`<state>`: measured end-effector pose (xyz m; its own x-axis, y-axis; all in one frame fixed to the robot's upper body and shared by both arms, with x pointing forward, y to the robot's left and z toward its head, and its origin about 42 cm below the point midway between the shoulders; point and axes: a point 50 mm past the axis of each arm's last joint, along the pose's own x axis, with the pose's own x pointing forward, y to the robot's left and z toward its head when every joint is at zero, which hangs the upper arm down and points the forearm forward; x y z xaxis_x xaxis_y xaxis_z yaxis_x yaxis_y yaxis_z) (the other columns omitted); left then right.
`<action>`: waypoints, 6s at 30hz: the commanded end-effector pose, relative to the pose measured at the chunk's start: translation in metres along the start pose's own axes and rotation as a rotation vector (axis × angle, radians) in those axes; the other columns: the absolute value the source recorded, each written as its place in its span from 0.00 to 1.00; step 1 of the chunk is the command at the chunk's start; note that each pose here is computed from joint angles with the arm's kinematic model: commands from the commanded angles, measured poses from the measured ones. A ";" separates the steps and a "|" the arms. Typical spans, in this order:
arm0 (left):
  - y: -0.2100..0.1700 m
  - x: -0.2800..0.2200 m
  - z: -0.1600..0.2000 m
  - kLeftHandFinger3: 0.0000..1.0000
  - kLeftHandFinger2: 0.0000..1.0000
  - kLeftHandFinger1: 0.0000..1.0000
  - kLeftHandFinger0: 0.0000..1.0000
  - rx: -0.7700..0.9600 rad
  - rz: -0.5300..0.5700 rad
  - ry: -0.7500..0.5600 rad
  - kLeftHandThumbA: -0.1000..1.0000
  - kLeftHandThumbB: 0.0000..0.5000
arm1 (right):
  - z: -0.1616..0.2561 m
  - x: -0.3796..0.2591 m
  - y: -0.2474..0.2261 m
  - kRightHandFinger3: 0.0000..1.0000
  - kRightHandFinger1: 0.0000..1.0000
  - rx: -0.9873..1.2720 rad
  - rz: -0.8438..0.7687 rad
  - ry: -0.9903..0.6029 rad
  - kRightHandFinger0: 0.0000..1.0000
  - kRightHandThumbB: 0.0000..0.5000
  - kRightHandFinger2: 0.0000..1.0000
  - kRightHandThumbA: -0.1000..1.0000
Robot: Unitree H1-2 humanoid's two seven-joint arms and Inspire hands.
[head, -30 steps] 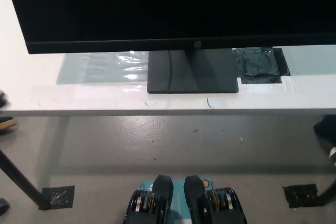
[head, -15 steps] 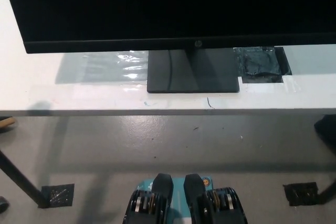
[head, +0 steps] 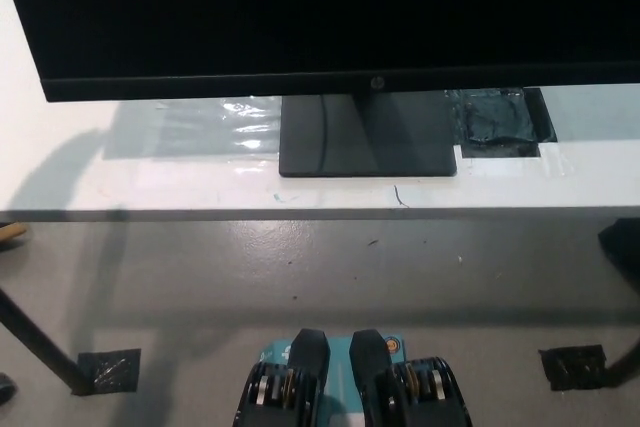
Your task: The monitor is placed at the center of the table and the robot uses both its hand to grab the left and right sides of the monitor to tilt the angle of the monitor downwards
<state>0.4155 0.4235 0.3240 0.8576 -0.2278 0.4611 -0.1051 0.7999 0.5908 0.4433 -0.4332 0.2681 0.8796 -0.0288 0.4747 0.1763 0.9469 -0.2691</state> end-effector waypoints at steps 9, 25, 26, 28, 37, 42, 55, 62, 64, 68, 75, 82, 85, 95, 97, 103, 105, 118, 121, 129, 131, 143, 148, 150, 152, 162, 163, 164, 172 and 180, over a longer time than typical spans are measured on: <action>0.017 0.033 0.002 1.00 1.00 1.00 1.00 0.065 -0.051 0.037 1.00 0.90 | 0.046 0.064 -0.011 1.00 1.00 0.007 0.203 -0.038 1.00 0.84 1.00 1.00; 0.005 0.039 0.001 1.00 1.00 1.00 1.00 0.099 -0.102 0.079 1.00 0.82 | 0.043 0.115 0.000 1.00 1.00 -0.220 0.363 0.094 1.00 1.00 1.00 1.00; 0.005 0.039 0.001 1.00 1.00 1.00 1.00 0.099 -0.102 0.079 1.00 0.82 | 0.043 0.115 0.000 1.00 1.00 -0.221 0.364 0.093 1.00 1.00 1.00 1.00; 0.004 0.041 0.002 1.00 1.00 1.00 1.00 0.097 -0.104 0.080 1.00 0.79 | 0.042 0.117 0.002 1.00 1.00 -0.233 0.373 0.107 1.00 0.98 1.00 1.00; -0.004 0.040 0.002 1.00 1.00 1.00 1.00 0.079 -0.125 0.063 1.00 0.89 | 0.027 0.124 0.017 1.00 1.00 -0.288 0.418 0.203 1.00 0.99 1.00 1.00; -0.006 0.041 0.002 1.00 1.00 1.00 1.00 0.085 -0.140 0.084 1.00 0.91 | 0.022 0.125 0.017 1.00 1.00 -0.274 0.415 0.236 1.00 1.00 1.00 1.00; -0.050 0.068 0.024 1.00 1.00 1.00 1.00 0.114 -0.265 0.065 0.97 0.93 | 0.020 0.125 0.023 1.00 1.00 -0.312 0.444 0.239 1.00 1.00 1.00 0.99; -0.070 0.081 0.015 1.00 1.00 1.00 1.00 0.200 -0.352 0.105 1.00 0.90 | 0.025 0.131 0.031 1.00 1.00 -0.369 0.462 0.227 1.00 0.95 1.00 0.97; -0.076 0.085 0.012 1.00 1.00 1.00 1.00 0.186 -0.364 0.114 0.95 0.83 | 0.028 0.133 0.033 1.00 1.00 -0.383 0.468 0.216 1.00 0.94 1.00 0.98; -0.089 0.097 0.001 1.00 1.00 1.00 1.00 0.214 -0.388 0.134 0.98 0.88 | 0.031 0.137 0.039 1.00 1.00 -0.394 0.470 0.216 1.00 0.95 1.00 0.96; -0.099 0.115 -0.008 1.00 1.00 1.00 1.00 0.239 -0.399 0.171 0.99 0.94 | 0.044 0.151 0.058 1.00 1.00 -0.445 0.495 0.188 1.00 0.90 1.00 0.94; -0.106 0.124 -0.019 1.00 1.00 1.00 1.00 0.227 -0.386 0.224 0.96 0.94 | 0.054 0.163 0.076 1.00 1.00 -0.462 0.504 0.195 1.00 0.92 1.00 0.92; -0.110 0.124 -0.025 1.00 1.00 1.00 1.00 0.234 -0.386 0.241 0.96 0.93 | 0.056 0.167 0.084 1.00 1.00 -0.477 0.504 0.203 1.00 0.94 1.00 0.91; -0.112 0.126 -0.029 1.00 1.00 1.00 1.00 0.252 -0.394 0.249 0.98 0.97 | 0.067 0.177 0.095 1.00 1.00 -0.487 0.490 0.192 1.00 0.93 1.00 0.89; -0.111 0.126 -0.030 1.00 1.00 1.00 1.00 0.257 -0.394 0.249 0.99 1.00 | 0.065 0.177 0.097 1.00 1.00 -0.510 0.484 0.216 1.00 1.00 1.00 0.90; -0.116 0.137 -0.030 1.00 1.00 1.00 1.00 0.299 -0.400 0.257 0.98 0.97 | 0.056 0.174 0.112 1.00 1.00 -0.628 0.458 0.249 1.00 0.99 1.00 0.87; -0.119 0.141 -0.028 1.00 1.00 1.00 1.00 0.394 -0.414 0.234 0.99 0.93 | 0.054 0.173 0.121 1.00 1.00 -0.668 0.434 0.243 1.00 0.95 1.00 0.82; -0.122 0.162 -0.021 1.00 1.00 1.00 1.00 0.872 -0.470 0.129 0.97 0.83 | 0.053 0.166 0.150 1.00 1.00 -1.090 0.316 -0.013 1.00 1.00 1.00 0.73; -0.120 0.161 -0.023 1.00 1.00 1.00 1.00 0.893 -0.463 0.136 0.98 0.81 | 0.052 0.165 0.148 1.00 1.00 -1.166 0.294 -0.045 1.00 1.00 1.00 0.73; -0.125 0.154 -0.029 1.00 1.00 1.00 1.00 0.888 -0.462 0.127 0.95 0.78 | 0.044 0.156 0.141 1.00 1.00 -1.351 0.203 -0.141 1.00 1.00 1.00 0.72; -0.125 0.151 -0.031 1.00 1.00 1.00 1.00 0.865 -0.460 0.121 0.94 0.78 | 0.043 0.155 0.139 1.00 1.00 -1.319 0.196 -0.119 1.00 1.00 1.00 0.71; -0.116 0.098 -0.032 1.00 1.00 1.00 1.00 0.377 -0.365 0.060 1.00 1.00 | 0.031 0.127 0.109 1.00 1.00 -0.470 0.289 -0.015 1.00 0.92 1.00 0.86; -0.097 0.013 -0.003 1.00 1.00 1.00 1.00 0.092 -0.334 0.005 0.97 0.81 | 0.032 0.039 0.071 1.00 1.00 -0.057 0.348 -0.078 1.00 0.99 1.00 0.95; -0.096 0.010 -0.001 1.00 1.00 1.00 1.00 0.083 -0.332 0.007 0.97 0.81 | 0.034 0.036 0.070 1.00 1.00 -0.044 0.350 -0.076 1.00 0.98 1.00 0.95; -0.092 -0.009 0.002 1.00 1.00 1.00 1.00 0.031 -0.310 0.000 1.00 0.96 | 0.036 0.019 0.065 1.00 1.00 0.004 0.348 -0.094 1.00 1.00 1.00 1.00; -0.057 -0.138 0.037 1.00 1.00 1.00 1.00 -0.259 -0.122 -0.064 1.00 0.77 | 0.077 -0.094 0.007 1.00 1.00 0.265 0.241 -0.188 1.00 1.00 1.00 1.00; -0.057 -0.139 0.038 1.00 1.00 1.00 1.00 -0.260 -0.122 -0.063 1.00 0.77 | 0.077 -0.095 0.007 1.00 1.00 0.267 0.241 -0.187 1.00 1.00 1.00 1.00; -0.057 -0.139 0.038 1.00 1.00 1.00 1.00 -0.261 -0.121 -0.062 1.00 0.77 | 0.077 -0.095 0.007 1.00 1.00 0.268 0.241 -0.186 1.00 1.00 1.00 1.00; -0.076 -0.183 0.101 1.00 1.00 1.00 1.00 -0.369 -0.098 -0.202 1.00 0.74 | 0.148 -0.165 0.029 1.00 1.00 0.538 0.350 -0.362 1.00 1.00 1.00 0.91; -0.118 -0.204 0.145 1.00 1.00 1.00 1.00 -0.502 -0.155 -0.278 1.00 0.86 | 0.178 -0.216 0.077 1.00 1.00 0.631 0.483 -0.410 1.00 1.00 1.00 0.92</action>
<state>0.2440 0.3350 0.1458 0.9221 -0.3377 0.1889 0.1769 0.8020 0.5706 0.2794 -0.3462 0.1561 0.9521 0.1713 0.2533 -0.1027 0.9594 -0.2628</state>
